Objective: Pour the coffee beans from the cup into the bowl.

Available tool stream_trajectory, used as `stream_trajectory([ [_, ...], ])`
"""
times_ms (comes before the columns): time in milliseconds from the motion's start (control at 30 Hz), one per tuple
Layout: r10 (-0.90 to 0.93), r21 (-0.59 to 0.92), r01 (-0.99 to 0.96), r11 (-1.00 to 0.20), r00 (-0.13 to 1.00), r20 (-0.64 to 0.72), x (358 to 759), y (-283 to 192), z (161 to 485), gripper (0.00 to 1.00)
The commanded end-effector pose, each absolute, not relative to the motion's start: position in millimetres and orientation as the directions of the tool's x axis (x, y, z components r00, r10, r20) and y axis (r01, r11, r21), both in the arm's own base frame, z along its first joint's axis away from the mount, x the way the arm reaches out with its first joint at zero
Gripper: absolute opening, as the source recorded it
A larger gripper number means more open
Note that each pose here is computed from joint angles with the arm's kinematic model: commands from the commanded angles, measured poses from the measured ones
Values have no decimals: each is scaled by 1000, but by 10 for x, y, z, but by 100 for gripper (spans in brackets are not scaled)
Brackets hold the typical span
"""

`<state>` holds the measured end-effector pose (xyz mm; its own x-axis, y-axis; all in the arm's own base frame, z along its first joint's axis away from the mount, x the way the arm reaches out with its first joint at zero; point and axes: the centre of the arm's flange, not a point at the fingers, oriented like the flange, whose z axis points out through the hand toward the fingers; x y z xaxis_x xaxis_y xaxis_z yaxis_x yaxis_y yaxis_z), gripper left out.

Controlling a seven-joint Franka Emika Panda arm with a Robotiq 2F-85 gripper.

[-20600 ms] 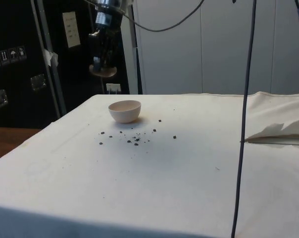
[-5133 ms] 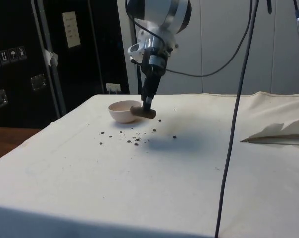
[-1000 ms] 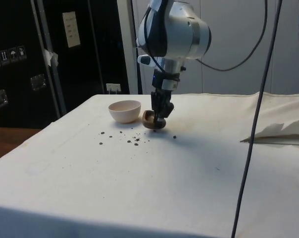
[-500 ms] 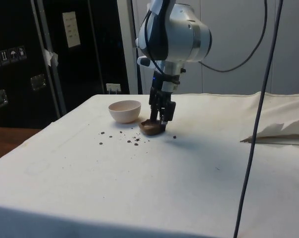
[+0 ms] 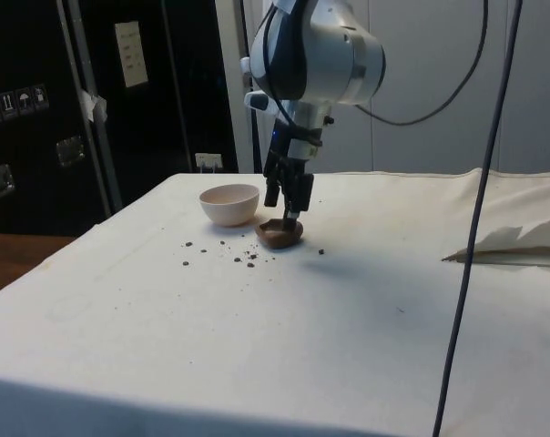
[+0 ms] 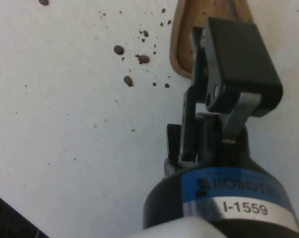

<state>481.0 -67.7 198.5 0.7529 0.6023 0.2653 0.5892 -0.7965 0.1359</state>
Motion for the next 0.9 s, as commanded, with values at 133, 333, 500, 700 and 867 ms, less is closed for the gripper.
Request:
stream_trajectory([
  [133, 602, 148, 584, -798, 763, 237, 4811, -707, 1936, 100],
  [333, 604, 154, 584, -797, 761, 237, 4857, -690, 1973, 100],
  [500, 606, 162, 585, -795, 758, 239, 4916, -666, 2029, 100],
  [700, 608, 169, 584, -794, 756, 243, 4968, -645, 2097, 100],
  [867, 608, 173, 583, -794, 753, 251, 4992, -635, 2184, 100],
])
